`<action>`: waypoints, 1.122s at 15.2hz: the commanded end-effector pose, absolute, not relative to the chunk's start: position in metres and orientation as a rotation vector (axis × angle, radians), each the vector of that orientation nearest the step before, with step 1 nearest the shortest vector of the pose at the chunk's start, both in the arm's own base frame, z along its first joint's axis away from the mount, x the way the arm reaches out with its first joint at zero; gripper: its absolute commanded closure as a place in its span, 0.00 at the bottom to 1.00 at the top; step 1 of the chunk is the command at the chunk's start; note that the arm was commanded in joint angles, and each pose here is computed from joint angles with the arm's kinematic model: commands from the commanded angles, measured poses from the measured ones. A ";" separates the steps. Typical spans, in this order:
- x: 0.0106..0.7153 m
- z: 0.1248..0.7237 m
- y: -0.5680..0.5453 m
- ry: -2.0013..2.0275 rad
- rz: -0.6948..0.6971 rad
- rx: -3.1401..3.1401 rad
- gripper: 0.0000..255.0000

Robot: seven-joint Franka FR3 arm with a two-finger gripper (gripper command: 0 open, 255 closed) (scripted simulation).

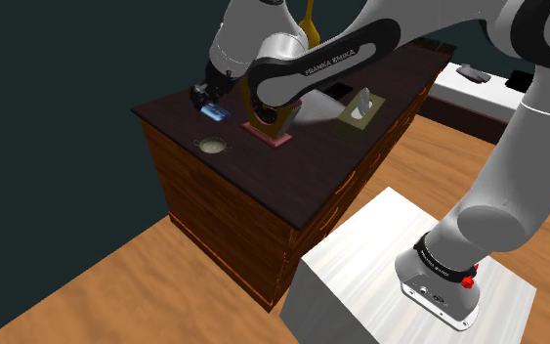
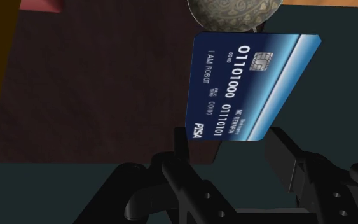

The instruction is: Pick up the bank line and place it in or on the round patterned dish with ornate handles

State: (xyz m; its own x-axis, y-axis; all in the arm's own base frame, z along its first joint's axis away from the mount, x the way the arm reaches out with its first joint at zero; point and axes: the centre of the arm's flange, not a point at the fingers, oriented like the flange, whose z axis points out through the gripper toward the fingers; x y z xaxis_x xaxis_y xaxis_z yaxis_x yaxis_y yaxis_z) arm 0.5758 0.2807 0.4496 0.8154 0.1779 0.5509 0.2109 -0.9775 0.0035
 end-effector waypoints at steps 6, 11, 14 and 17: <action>0.577 0.414 0.283 -0.314 -0.884 -2.938 1.00; 0.577 0.388 0.283 -0.314 -0.884 -2.938 1.00; 0.577 0.368 0.283 -0.314 -0.884 -2.938 1.00; 0.577 0.368 0.283 -0.314 -0.883 -2.938 1.00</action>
